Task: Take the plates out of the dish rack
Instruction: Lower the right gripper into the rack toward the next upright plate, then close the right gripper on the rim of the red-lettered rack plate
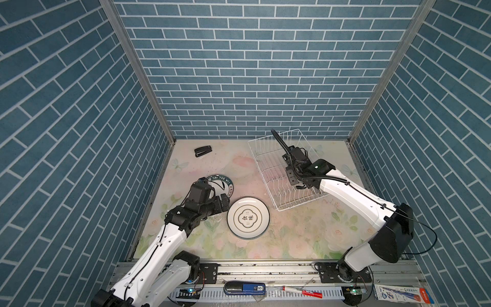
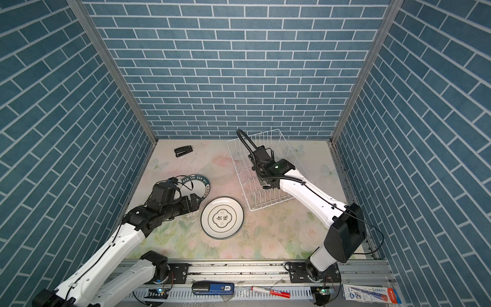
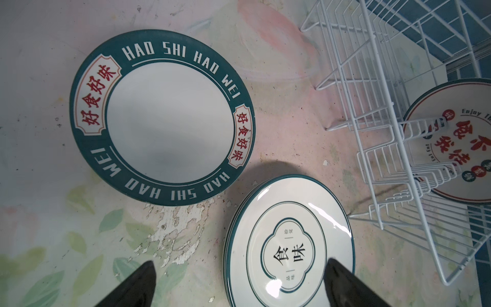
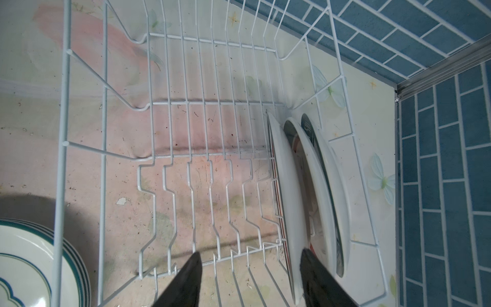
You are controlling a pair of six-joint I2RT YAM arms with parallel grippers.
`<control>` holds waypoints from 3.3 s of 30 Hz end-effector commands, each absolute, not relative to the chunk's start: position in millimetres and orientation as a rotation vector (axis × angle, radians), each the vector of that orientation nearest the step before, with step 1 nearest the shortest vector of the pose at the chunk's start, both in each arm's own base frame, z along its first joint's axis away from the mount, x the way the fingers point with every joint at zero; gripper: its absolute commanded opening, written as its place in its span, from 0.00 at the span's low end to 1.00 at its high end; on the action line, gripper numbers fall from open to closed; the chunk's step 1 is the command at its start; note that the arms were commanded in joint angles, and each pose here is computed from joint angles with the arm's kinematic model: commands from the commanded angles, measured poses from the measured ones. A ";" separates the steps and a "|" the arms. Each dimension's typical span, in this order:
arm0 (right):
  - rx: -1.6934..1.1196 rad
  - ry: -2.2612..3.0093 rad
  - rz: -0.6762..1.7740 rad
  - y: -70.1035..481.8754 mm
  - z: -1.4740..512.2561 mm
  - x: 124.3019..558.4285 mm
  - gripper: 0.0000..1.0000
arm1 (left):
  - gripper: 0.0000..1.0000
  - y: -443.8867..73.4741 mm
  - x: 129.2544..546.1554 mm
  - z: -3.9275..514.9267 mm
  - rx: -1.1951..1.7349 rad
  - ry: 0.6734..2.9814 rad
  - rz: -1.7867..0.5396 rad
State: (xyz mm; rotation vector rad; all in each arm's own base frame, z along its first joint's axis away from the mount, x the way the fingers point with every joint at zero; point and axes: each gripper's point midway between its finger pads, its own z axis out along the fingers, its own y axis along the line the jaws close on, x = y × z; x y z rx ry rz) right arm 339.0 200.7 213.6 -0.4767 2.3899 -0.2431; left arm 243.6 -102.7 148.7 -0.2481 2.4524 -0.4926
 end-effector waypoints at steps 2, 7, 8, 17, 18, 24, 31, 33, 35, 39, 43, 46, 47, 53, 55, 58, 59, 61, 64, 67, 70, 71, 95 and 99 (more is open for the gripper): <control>-0.492 2.387 -0.345 191.4 219.5 347.2 0.60 | 0.99 -99.5 244.1 157.8 -0.245 2.436 -0.474; -0.492 2.404 -0.379 188.7 208.9 354.0 0.60 | 0.99 -99.1 242.8 158.6 -0.242 2.430 -0.477; -0.485 2.407 -0.392 186.8 207.1 355.6 0.60 | 0.99 -98.9 242.3 158.8 -0.242 2.430 -0.477; -0.477 2.440 -0.454 177.9 187.8 364.5 0.59 | 0.99 -97.5 240.0 160.5 -0.237 2.424 -0.474; -0.475 2.443 -0.465 176.2 185.0 365.9 0.59 | 0.99 -97.5 240.0 160.9 -0.238 2.422 -0.475; -0.458 2.432 -0.590 165.0 171.2 374.7 0.57 | 0.99 -96.5 239.3 162.8 -0.238 2.416 -0.474; -0.446 2.416 -0.673 159.7 157.9 379.8 0.51 | 0.99 -97.2 238.8 162.2 -0.237 2.416 -0.479; -0.447 2.420 -0.692 158.2 152.6 380.0 0.48 | 0.99 -97.5 238.4 161.1 -0.235 2.418 -0.481; -0.441 2.421 -0.727 155.1 148.4 380.3 0.44 | 1.00 -97.7 238.2 161.2 -0.237 2.418 -0.484; -0.433 2.422 -0.760 151.8 141.8 379.5 0.38 | 0.99 -96.8 237.2 162.9 -0.241 2.411 -0.485; -0.417 2.410 -0.794 146.5 140.7 379.1 0.30 | 0.99 -95.4 236.6 166.4 -0.246 2.395 -0.485; -0.410 2.399 -0.820 143.0 139.6 378.5 0.24 | 0.99 -95.4 236.6 168.1 -0.247 2.389 -0.489; -0.407 2.398 -0.830 141.6 138.2 377.9 0.21 | 0.99 -95.4 236.2 167.4 -0.249 2.391 -0.490; -0.396 2.399 -0.846 138.4 133.5 376.0 0.11 | 0.99 -94.6 233.9 158.0 -0.257 2.411 -0.484; -0.391 2.395 -0.851 137.4 133.5 375.6 0.09 | 0.99 -94.0 233.8 157.2 -0.263 2.411 -0.482; -0.384 2.381 -0.872 134.6 134.4 375.0 0.04 | 0.99 -93.9 234.2 157.1 -0.271 2.405 -0.485; -0.385 2.375 -0.884 132.9 134.9 374.6 0.03 | 0.99 -94.2 234.2 156.5 -0.273 2.404 -0.488; -0.386 2.364 -0.892 131.6 138.2 374.2 0.00 | 0.99 -95.3 234.5 155.6 -0.270 2.404 -0.495; -0.391 2.344 -0.878 133.5 146.3 372.5 0.00 | 0.99 -96.6 235.5 153.9 -0.268 2.404 -0.501; -0.422 2.285 -0.888 141.3 161.9 371.2 0.00 | 0.99 -97.5 236.6 150.9 -0.268 2.406 -0.505; -0.437 2.232 -0.885 151.5 179.9 370.4 0.00 | 0.99 -99.2 237.4 147.5 -0.265 2.409 -0.513; -0.441 2.215 -0.879 155.8 185.9 370.2 0.00 | 0.99 -100.3 237.4 146.3 -0.266 2.410 -0.521; -0.422 2.033 -0.861 184.8 249.4 364.0 0.00 | 0.99 -102.5 237.4 146.3 -0.256 2.403 -0.538; -0.413 2.003 -0.846 188.9 263.8 363.7 0.00 | 0.99 -100.9 237.1 148.9 -0.256 2.397 -0.530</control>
